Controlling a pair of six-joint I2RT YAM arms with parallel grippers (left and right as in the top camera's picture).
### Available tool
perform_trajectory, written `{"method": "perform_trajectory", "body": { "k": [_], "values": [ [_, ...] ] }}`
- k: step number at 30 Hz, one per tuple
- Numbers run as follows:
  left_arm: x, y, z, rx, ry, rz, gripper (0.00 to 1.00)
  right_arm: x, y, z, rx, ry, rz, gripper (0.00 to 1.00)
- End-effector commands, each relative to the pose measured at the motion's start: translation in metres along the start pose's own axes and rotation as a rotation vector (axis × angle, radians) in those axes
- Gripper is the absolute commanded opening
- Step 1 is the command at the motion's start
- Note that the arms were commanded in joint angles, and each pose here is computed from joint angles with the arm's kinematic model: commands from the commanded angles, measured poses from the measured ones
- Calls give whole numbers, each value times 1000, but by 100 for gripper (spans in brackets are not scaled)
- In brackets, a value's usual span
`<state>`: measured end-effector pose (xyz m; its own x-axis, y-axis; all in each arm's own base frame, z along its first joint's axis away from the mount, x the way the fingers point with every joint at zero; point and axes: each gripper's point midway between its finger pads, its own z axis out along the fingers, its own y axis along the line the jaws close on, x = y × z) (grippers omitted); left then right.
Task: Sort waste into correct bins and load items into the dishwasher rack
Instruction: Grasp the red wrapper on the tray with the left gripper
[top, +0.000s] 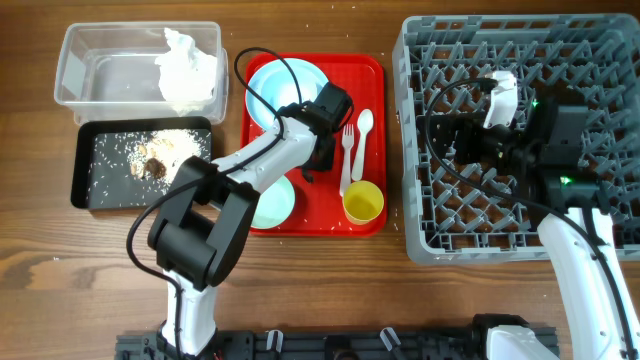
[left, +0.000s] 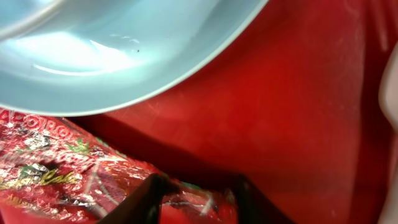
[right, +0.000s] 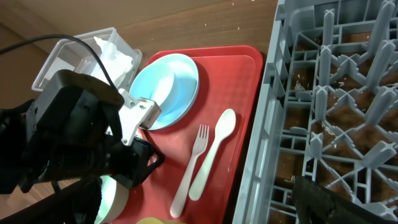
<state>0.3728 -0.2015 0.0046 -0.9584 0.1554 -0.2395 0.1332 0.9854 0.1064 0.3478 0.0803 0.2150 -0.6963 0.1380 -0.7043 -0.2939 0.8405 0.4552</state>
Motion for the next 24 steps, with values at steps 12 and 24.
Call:
{"method": "perform_trajectory", "body": {
  "k": [12,24],
  "values": [
    [0,4,0,-21,6,-6,4,-6,2,-2,-8,-12,-5,100],
    [-51,14,-118,84,-247,-72,4,-6,-1,-2,11,-14,-4,100]
  ]
}}
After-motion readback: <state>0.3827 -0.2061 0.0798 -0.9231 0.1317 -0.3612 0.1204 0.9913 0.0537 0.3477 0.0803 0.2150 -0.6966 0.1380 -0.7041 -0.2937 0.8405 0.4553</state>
